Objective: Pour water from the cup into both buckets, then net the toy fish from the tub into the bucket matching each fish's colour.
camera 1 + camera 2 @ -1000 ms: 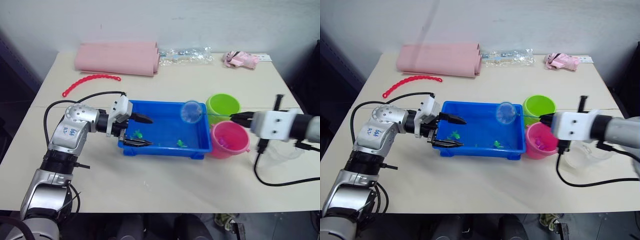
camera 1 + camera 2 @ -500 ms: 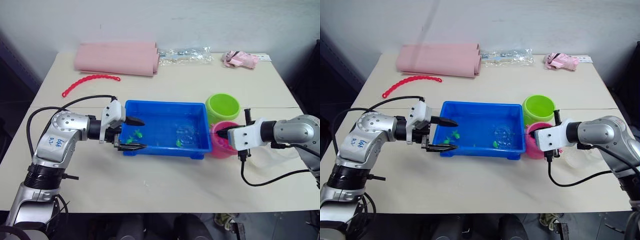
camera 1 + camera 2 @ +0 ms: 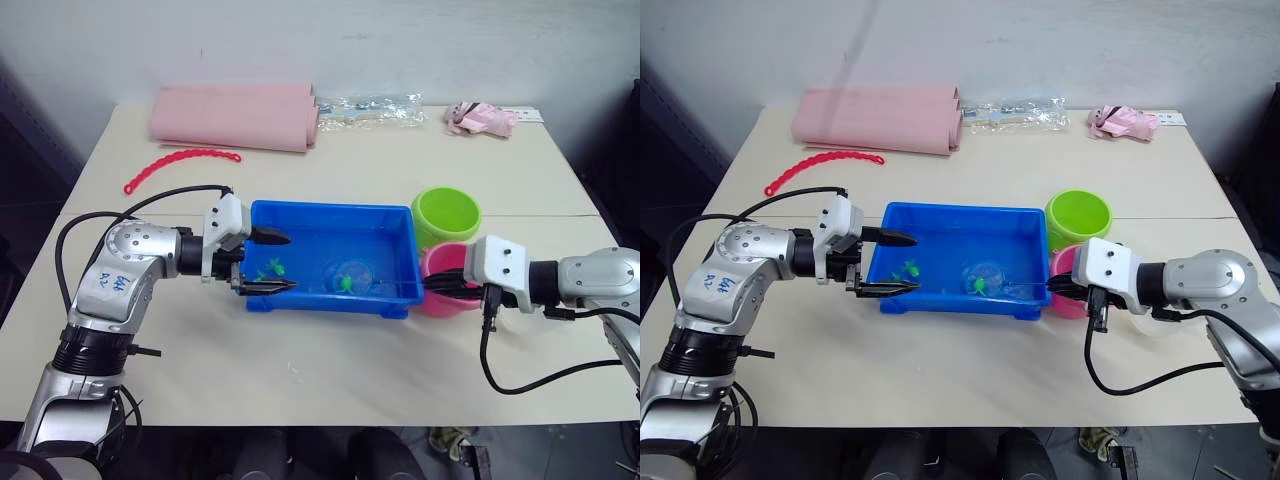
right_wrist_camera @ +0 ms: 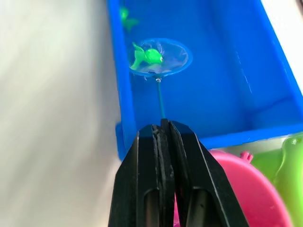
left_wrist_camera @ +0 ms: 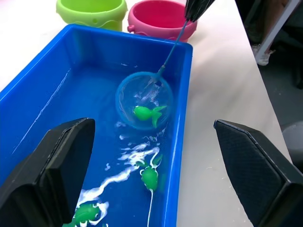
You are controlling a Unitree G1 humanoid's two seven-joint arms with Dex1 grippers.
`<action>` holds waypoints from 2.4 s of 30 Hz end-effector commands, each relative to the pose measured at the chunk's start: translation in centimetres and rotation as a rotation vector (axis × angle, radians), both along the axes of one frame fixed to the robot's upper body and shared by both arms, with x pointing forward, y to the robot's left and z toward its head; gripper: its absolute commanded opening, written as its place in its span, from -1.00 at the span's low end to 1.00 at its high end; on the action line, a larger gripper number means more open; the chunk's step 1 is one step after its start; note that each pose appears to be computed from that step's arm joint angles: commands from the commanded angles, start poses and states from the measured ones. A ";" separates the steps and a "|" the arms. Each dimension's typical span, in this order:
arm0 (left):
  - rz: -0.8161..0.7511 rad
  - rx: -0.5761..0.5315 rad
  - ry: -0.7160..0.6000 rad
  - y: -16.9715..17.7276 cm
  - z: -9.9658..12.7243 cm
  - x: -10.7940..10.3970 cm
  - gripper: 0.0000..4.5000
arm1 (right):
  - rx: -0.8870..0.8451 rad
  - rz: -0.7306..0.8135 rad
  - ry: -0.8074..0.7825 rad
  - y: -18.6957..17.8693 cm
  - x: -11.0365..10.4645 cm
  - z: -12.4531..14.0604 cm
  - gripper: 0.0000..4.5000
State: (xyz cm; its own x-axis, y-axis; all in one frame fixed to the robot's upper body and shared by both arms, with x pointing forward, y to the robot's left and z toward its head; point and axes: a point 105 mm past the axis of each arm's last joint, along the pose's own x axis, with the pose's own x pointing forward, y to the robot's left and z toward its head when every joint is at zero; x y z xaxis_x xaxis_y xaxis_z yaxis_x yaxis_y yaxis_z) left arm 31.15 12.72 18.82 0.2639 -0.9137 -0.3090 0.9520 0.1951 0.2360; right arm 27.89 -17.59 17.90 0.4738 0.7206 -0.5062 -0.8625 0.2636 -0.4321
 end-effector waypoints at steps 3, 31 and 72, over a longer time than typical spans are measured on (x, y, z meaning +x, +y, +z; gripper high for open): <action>-0.020 -0.034 -0.045 -0.2 1.4 0.2 0.96 | 0.109 -0.102 0.013 -0.7 0.0 1.5 -1.00; -0.033 -0.159 -0.105 -2.2 4.2 2.0 0.96 | -0.822 -0.017 -0.913 -9.5 3.9 10.3 -1.00; -0.046 -0.054 -0.052 -0.2 2.7 1.2 0.96 | -0.205 -0.047 -0.625 -6.1 2.5 10.0 -1.00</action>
